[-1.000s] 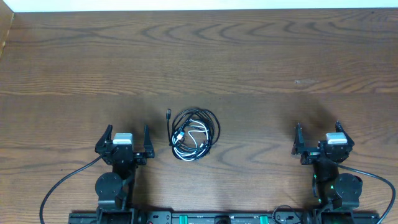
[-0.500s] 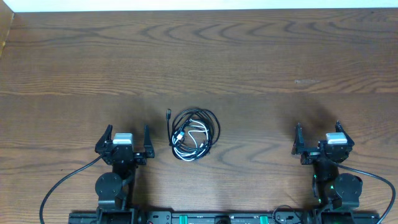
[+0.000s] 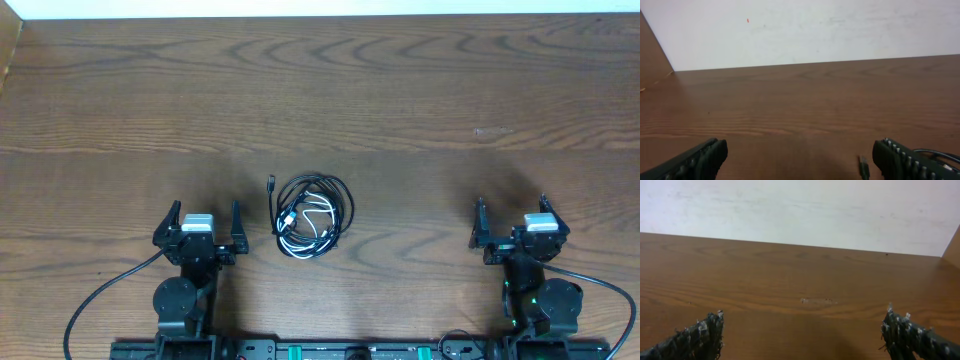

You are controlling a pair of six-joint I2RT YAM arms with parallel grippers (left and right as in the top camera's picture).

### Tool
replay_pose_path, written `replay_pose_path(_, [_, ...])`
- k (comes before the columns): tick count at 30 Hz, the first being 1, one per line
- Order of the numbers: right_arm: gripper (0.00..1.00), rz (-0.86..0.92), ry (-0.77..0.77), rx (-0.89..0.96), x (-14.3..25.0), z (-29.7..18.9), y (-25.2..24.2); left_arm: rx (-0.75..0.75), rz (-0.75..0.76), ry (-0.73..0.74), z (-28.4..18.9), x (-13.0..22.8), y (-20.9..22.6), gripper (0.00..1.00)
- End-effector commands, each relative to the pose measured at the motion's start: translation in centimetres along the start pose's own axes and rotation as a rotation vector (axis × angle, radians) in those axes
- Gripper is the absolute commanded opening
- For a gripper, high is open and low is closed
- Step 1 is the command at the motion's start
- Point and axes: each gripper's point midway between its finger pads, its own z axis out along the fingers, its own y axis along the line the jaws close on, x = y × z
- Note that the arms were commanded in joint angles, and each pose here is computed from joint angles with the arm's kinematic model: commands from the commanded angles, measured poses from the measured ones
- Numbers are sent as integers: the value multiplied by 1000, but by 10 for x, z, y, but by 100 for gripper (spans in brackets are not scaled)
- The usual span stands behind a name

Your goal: Untangle cables

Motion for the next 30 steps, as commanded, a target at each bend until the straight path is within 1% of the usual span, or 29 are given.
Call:
replay_pose_path(1, [99,-11,-1,-16,0,0,4,-23,-1,48,1,16,4,98])
replay_pose_path(20, [99,-11,-1,-16,0,0,4,-35,-50,52,0,11,6,98])
replay_pose_path(30, [99,-11,-1,-16,0,0,4,-31,-63,152,6,10,6,98])
